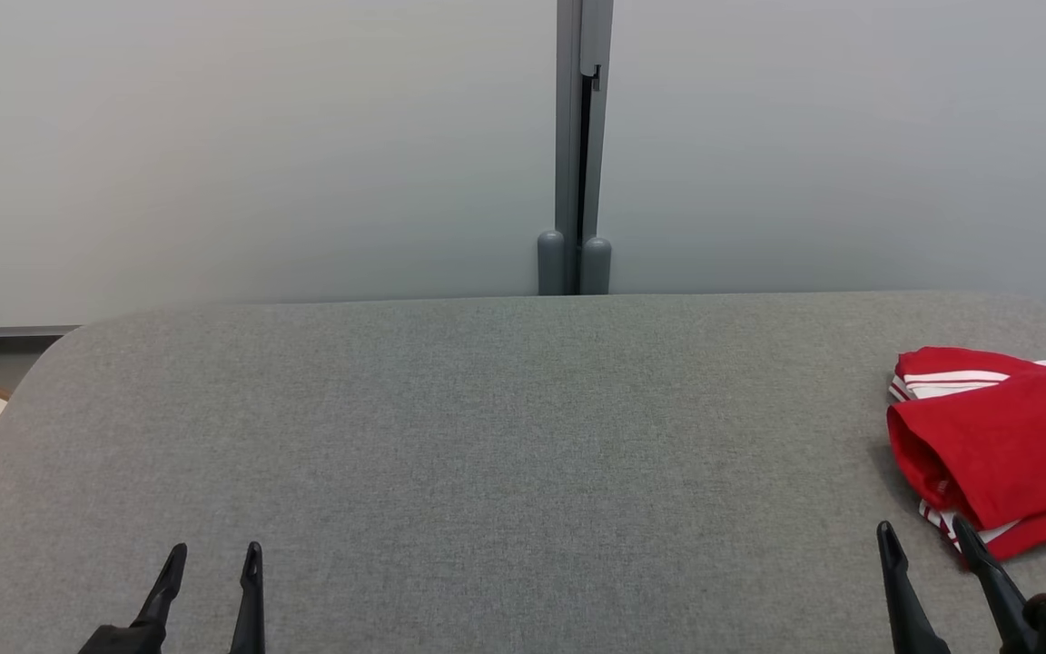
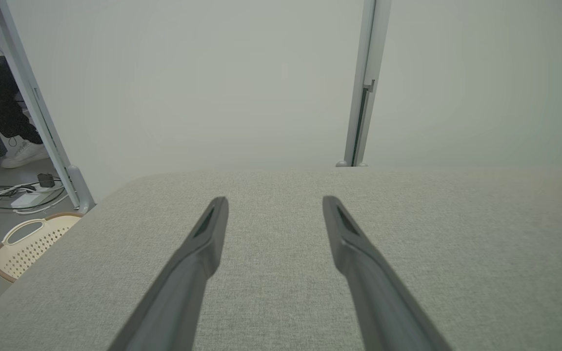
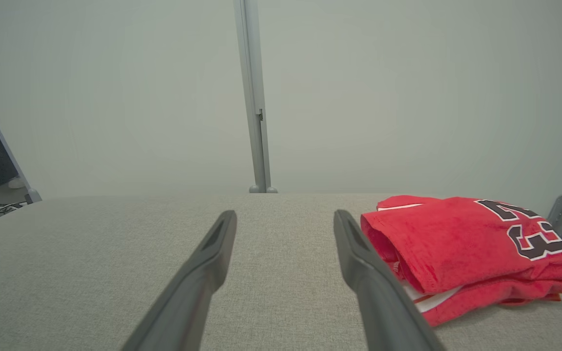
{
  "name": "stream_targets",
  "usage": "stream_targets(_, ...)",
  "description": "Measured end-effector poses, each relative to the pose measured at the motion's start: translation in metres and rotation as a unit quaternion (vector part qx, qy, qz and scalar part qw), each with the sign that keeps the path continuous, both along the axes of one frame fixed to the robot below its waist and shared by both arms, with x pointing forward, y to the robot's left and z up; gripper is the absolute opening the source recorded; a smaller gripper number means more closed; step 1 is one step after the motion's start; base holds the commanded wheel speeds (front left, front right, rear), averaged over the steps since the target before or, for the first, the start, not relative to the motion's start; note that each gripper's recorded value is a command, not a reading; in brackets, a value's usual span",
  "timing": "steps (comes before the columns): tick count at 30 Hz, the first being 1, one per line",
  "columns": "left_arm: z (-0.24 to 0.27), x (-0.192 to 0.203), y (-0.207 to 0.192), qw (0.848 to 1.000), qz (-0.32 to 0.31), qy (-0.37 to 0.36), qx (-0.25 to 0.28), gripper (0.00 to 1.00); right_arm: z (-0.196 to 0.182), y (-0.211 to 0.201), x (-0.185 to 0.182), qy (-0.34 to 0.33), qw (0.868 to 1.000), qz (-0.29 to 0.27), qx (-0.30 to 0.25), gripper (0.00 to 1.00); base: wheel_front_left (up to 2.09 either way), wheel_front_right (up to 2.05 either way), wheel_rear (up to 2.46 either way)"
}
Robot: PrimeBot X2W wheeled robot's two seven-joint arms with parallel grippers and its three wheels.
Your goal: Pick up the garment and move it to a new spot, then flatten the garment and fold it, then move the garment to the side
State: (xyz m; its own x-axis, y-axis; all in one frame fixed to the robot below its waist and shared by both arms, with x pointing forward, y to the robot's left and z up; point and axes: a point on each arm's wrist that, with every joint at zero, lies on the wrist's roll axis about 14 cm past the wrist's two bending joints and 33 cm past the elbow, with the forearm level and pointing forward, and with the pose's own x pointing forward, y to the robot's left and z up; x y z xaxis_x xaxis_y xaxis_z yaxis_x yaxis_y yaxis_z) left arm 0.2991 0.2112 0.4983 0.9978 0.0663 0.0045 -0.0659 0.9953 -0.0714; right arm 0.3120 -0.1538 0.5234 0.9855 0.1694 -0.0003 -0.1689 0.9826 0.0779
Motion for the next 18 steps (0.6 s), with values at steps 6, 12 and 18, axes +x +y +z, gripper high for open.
stream_targets(6, -0.0008, 0.0003, -0.0007, 1.0, -0.002, 0.001, 0.003, 1.0, 0.0007, -0.0019, -0.0035, -0.001, 1.0, -0.004, 0.001, 1.0, 0.0, 0.0, 0.0)
stream_targets(12, -0.0015, 0.0006, -0.0004, 1.0, -0.002, 0.003, 0.004, 1.0, 0.0009, -0.0048, -0.0036, -0.001, 1.0, -0.008, 0.001, 1.0, 0.0, 0.0, 0.0)
stream_targets(18, -0.0045, 0.0001, -0.0001, 1.0, -0.002, 0.01, 0.002, 1.0, -0.0003, -0.0051, -0.0023, 0.0, 1.0, -0.008, 0.001, 1.0, 0.0, 0.0, 0.0)
